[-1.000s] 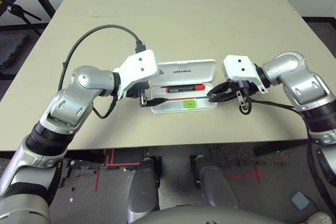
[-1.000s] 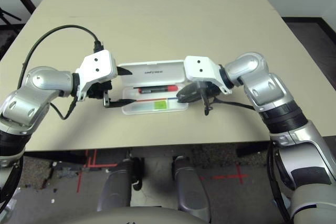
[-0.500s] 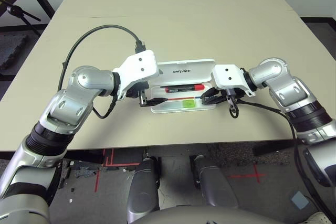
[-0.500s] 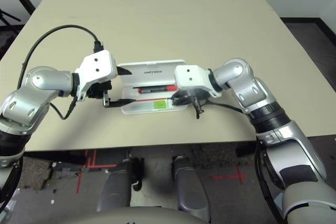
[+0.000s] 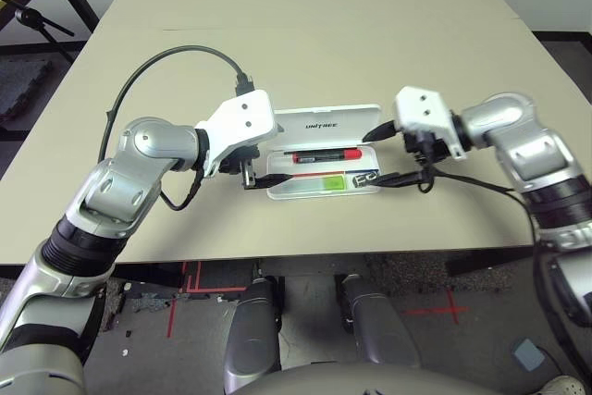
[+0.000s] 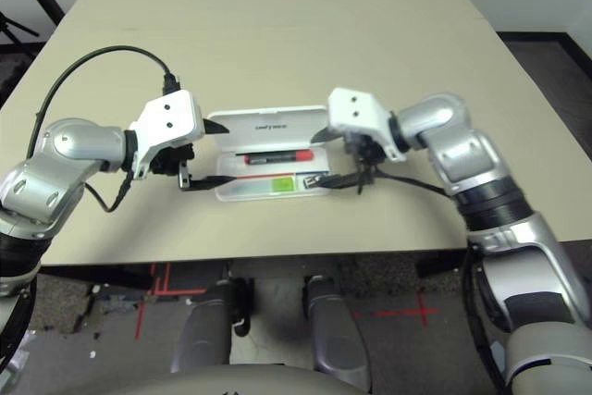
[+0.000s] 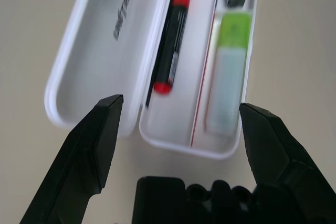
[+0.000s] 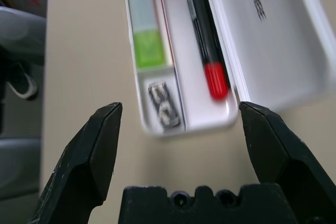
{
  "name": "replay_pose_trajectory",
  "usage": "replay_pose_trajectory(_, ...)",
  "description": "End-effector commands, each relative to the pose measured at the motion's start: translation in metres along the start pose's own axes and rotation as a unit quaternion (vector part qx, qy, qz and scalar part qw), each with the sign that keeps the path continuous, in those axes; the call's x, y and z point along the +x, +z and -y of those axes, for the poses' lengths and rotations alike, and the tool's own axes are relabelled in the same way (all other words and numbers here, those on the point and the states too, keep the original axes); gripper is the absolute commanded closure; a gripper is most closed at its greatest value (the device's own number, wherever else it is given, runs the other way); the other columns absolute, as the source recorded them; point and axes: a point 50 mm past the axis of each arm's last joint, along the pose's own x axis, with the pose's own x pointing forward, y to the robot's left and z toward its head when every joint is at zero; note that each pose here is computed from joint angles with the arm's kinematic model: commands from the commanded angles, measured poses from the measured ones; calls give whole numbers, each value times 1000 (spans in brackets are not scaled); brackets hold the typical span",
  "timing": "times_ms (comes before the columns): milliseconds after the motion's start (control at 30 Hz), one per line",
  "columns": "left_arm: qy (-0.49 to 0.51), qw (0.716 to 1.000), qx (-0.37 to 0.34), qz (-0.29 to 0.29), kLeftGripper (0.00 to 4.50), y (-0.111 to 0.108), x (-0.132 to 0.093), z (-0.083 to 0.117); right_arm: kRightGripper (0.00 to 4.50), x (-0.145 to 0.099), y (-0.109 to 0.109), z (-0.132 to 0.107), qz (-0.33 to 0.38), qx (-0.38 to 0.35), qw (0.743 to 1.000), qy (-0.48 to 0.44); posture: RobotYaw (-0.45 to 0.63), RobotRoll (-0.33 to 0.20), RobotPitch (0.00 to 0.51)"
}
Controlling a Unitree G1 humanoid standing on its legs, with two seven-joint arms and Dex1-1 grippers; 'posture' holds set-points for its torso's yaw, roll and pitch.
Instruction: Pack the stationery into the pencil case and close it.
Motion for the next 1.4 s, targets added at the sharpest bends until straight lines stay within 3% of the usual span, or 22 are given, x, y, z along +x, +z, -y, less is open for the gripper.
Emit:
replay_pose_trajectory(33, 12, 1000, -11, -13, 0, -6, -10, 0, 24, -21, 1, -10, 22, 24, 999, 22, -91, 0, 180)
replay_pose_trajectory(100, 15, 1000, -21, -15, 0, -8, -16, 1, 24, -32, 3, -13, 33, 38, 999, 13, -96, 0, 184)
replay_pose_trajectory(233, 29, 998, -36, -32, 939, -16, -27, 0, 0, -48, 7, -16, 45, 56, 997, -7, -101, 0, 186)
replay_pose_trajectory(533, 65, 992, -9, -106, 4461, -44, -38, -13, 0, -48, 3, -20, 43, 69, 996, -25, -108, 0, 187)
replay_pose_trajectory(600, 80, 991, 3, -111, 4489, -48, -35, -19, 0, -47, 3, -20, 43, 69, 996, -27, -109, 0, 186)
replay_pose_trajectory(1000, 146, 989, -16, 33, 4489, -53, 20, -37, 0, -30, 4, -20, 39, 56, 998, -17, -122, 0, 180)
replay_pose_trajectory(1400, 123, 987, -28, 96, 4489, -39, 35, -39, 0, -18, 1, -25, 24, 49, 998, -7, -133, 0, 167)
